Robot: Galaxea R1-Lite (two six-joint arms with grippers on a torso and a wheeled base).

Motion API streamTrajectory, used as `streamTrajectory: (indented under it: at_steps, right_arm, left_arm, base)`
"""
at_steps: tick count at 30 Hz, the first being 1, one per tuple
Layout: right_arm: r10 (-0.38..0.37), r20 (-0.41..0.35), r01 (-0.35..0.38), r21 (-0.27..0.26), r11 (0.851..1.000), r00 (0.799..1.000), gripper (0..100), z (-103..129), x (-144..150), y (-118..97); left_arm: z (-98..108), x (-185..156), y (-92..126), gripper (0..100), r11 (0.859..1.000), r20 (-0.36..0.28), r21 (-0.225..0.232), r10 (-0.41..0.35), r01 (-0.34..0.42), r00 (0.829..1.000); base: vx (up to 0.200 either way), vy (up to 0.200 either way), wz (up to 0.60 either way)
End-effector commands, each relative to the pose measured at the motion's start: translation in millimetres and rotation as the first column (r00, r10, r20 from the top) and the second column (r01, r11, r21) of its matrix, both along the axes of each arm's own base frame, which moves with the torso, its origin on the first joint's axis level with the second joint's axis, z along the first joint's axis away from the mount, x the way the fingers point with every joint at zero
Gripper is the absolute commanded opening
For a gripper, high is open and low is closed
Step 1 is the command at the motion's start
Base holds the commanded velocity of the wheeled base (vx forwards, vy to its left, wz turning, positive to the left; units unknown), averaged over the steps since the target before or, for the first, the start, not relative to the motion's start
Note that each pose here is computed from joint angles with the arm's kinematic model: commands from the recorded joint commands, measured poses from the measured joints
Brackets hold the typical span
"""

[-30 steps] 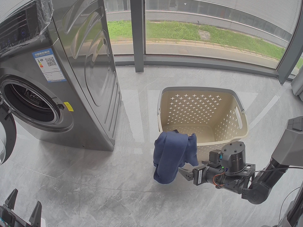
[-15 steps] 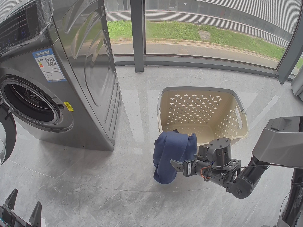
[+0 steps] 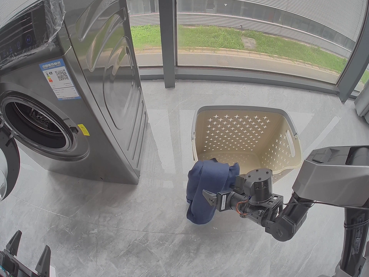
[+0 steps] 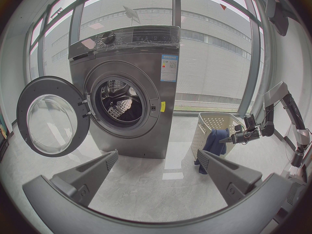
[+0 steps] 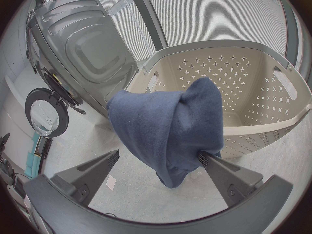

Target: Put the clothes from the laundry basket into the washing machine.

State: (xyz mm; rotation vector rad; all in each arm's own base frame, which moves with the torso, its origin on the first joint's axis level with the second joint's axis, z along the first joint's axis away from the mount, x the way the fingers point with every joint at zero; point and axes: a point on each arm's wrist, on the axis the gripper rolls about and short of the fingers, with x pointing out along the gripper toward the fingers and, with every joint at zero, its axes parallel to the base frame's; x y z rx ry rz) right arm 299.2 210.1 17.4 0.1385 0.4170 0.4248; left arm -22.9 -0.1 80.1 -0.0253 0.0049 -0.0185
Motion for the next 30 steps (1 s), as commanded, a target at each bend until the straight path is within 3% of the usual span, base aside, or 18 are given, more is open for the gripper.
streamTrajectory:
  at_steps: [1, 14, 20, 29, 30]
  right_arm:
    - [0.008, -0.004, -0.008, -0.001, 1.000, 1.000, 0, -2, -1, 3]
    - [0.031, 0.033, -0.032, 0.033, 0.999, 0.999, 0, 6, -9, 8]
    - [0.039, 0.049, -0.041, 0.046, 0.998, 0.998, 0, 27, -25, 0]
    - [0.034, 0.013, -0.034, 0.009, 0.999, 0.999, 0, 13, -26, -4]
    - [0.031, 0.015, -0.031, 0.010, 0.999, 0.999, 100, 12, -24, -4]
  left_arm:
    - [-5, 0, 0, 100, 1.000, -0.001, -0.001, -0.001, 0.001, 1.000]
    - [-5, 0, 0, 100, 1.000, -0.001, -0.002, 0.000, 0.000, 1.000]
    - [-5, 0, 0, 100, 1.000, -0.001, -0.002, 0.000, 0.000, 1.000]
    - [-5, 0, 0, 100, 1.000, -0.001, -0.002, 0.000, 0.000, 1.000]
    - [-5, 0, 0, 100, 1.000, -0.001, -0.001, 0.000, 0.000, 1.000]
  base:
    - [0.000, 0.000, 0.00]
    - [0.000, 0.000, 0.00]
    - [0.000, 0.000, 0.00]
    - [0.000, 0.000, 0.00]
    - [0.000, 0.000, 0.00]
